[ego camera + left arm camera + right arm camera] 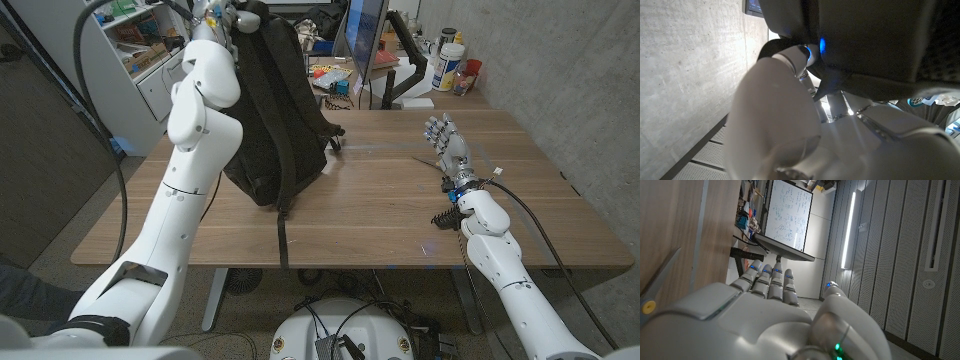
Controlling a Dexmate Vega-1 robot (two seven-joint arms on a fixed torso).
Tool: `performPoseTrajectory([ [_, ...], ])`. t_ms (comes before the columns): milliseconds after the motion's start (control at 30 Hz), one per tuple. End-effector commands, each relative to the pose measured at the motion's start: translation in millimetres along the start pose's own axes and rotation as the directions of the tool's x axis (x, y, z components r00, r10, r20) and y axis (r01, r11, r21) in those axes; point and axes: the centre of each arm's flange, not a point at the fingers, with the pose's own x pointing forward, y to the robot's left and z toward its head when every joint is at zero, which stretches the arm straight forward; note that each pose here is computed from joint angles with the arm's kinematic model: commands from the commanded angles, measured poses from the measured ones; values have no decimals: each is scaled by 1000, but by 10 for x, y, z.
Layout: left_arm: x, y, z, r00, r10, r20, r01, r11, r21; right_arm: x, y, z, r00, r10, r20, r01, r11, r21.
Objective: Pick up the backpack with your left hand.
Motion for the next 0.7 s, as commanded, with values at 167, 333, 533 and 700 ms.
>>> performPoseTrajectory([
  [167, 160, 95, 188, 1000, 2, 28, -2, 1000, -8, 27, 45, -9, 1000, 1, -2, -1, 1000, 1],
  [333, 179, 113, 241, 999, 8, 37, -7, 1000, -2, 35, 58, -19, 1000, 3, -3, -3, 1000, 4],
  [533, 195, 144, 301, 999, 15, 43, -16, 1000, 2, 36, 55, -22, 1000, 3, -1, -3, 1000, 6],
  [700, 200, 175, 359, 998, 22, 54, -22, 1000, 8, 36, 56, -21, 1000, 4, 1, -4, 1000, 6],
])
